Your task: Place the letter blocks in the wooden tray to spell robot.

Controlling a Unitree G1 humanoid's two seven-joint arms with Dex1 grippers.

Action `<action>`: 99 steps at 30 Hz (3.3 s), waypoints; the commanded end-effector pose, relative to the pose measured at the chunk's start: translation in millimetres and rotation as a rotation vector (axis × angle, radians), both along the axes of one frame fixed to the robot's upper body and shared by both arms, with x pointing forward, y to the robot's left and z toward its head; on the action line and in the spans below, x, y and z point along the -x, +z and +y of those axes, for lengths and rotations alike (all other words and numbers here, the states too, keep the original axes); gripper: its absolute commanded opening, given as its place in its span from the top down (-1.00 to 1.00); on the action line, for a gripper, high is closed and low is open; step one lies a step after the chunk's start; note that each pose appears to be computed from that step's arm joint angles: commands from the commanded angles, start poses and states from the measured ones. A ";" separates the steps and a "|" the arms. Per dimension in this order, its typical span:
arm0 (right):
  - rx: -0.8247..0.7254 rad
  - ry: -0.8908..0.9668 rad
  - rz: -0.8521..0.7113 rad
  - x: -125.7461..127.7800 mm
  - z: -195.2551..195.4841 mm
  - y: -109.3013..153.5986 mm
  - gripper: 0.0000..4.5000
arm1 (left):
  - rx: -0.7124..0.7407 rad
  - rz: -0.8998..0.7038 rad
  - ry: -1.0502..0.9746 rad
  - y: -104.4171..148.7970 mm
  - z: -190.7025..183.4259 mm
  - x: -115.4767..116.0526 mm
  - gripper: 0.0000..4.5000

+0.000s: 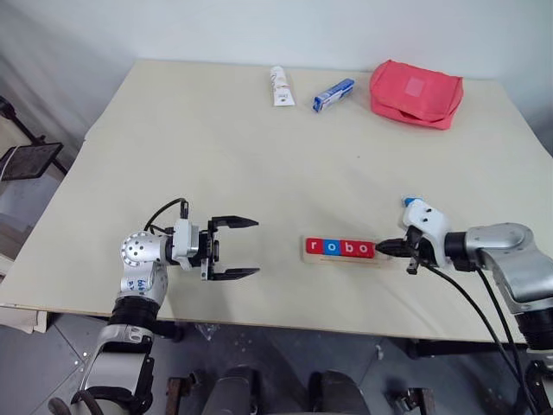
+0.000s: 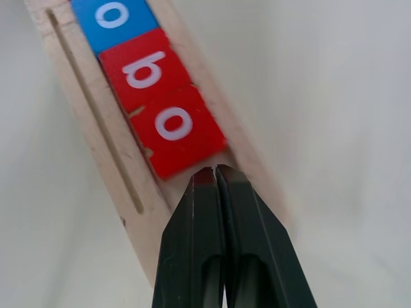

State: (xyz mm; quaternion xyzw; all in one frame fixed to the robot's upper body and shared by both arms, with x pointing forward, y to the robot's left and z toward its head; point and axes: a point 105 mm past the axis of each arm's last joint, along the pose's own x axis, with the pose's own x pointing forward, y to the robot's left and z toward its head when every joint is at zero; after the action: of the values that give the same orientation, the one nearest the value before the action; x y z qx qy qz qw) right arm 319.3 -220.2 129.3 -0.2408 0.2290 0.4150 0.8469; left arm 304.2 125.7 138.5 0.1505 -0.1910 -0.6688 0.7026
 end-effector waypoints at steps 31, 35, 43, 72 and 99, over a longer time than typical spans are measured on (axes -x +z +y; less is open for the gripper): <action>-0.393 -0.749 -0.304 -42.0 -69.6 36.2 -0.99 | -0.046 -0.006 -0.089 -1.5 3.2 15.3 -1.00; -0.393 -0.791 -0.291 -68.9 -74.5 32.0 -0.99 | -0.047 -0.005 -0.073 -2.3 7.4 19.5 -1.00; -0.349 -0.815 -0.226 -91.3 -75.7 3.9 -0.99 | -0.047 -0.001 -0.039 -3.2 13.7 26.4 -1.00; -0.386 -0.845 -0.363 -55.3 -65.6 27.8 0.34 | -0.042 0.036 -0.050 2.9 15.2 12.5 -1.00; -0.413 -1.006 -0.252 57.3 -46.4 -15.3 -0.23 | -0.043 0.040 -0.106 1.5 6.0 7.9 -1.00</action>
State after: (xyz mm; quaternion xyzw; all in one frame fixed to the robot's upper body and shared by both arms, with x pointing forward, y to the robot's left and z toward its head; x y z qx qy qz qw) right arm 263.9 -264.7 106.9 0.0183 0.1461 -0.0359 0.9884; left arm 307.0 130.0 139.1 0.1256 -0.1665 -0.6776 0.7052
